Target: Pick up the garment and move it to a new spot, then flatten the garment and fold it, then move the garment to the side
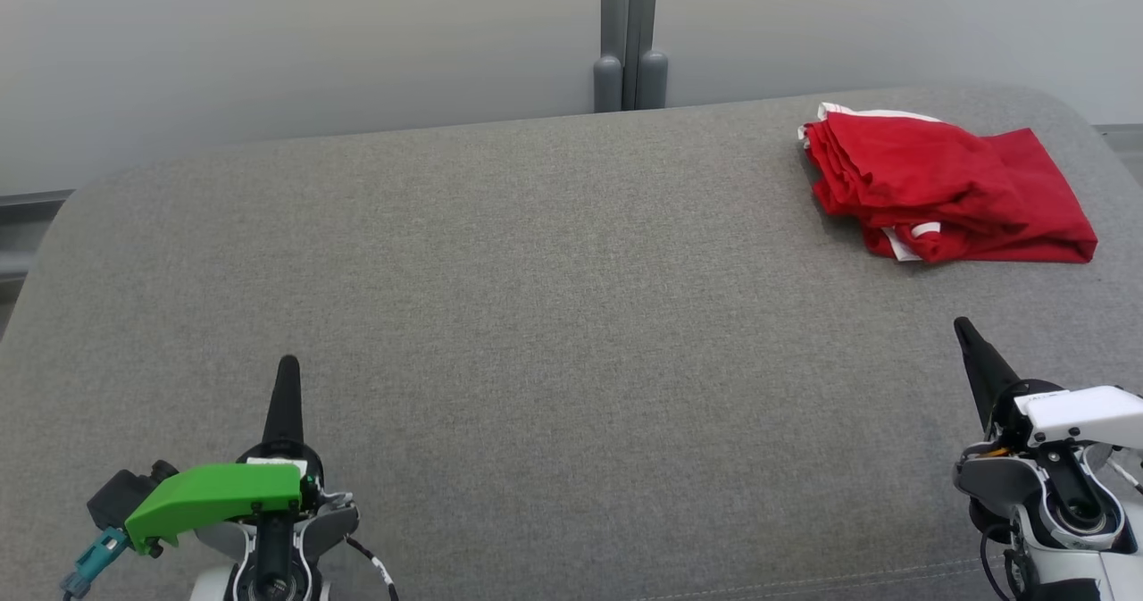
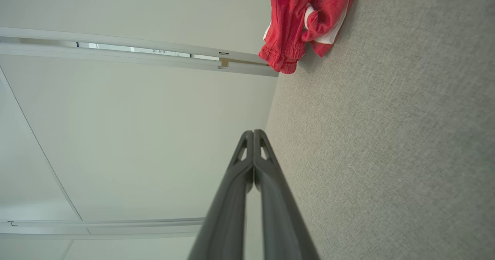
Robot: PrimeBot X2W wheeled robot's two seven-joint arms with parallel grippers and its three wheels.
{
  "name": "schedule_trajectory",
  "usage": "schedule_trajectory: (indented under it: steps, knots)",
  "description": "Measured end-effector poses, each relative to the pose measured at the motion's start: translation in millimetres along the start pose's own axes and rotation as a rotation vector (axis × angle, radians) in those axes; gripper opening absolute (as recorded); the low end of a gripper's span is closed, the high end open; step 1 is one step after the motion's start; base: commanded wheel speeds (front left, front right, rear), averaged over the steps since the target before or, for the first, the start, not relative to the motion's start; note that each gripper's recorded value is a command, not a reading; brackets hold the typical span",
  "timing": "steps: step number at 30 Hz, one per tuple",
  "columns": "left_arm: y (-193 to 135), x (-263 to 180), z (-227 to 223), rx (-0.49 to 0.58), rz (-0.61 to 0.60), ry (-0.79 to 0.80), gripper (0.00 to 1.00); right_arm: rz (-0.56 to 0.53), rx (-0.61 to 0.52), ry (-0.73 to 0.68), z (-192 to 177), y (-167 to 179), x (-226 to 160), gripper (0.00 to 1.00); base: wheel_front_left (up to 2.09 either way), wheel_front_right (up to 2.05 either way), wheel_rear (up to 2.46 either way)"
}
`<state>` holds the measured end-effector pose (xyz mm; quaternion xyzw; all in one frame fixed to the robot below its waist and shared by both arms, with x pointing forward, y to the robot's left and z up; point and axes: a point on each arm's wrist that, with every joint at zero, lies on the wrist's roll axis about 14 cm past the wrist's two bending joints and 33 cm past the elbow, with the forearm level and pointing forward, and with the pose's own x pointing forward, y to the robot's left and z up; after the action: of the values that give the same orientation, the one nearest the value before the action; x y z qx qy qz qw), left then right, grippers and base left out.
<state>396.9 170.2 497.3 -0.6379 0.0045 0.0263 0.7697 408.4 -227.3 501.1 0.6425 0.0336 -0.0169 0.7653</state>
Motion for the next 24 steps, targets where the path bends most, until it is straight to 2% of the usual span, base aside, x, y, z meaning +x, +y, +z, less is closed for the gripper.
schedule_trajectory:
  steps: [24]
  knots:
    - [-9,12,-3,-0.186,-0.018,0.002,0.00,0.056,0.182,0.009,6,10,9,0.00,0.00,0.00,0.00]
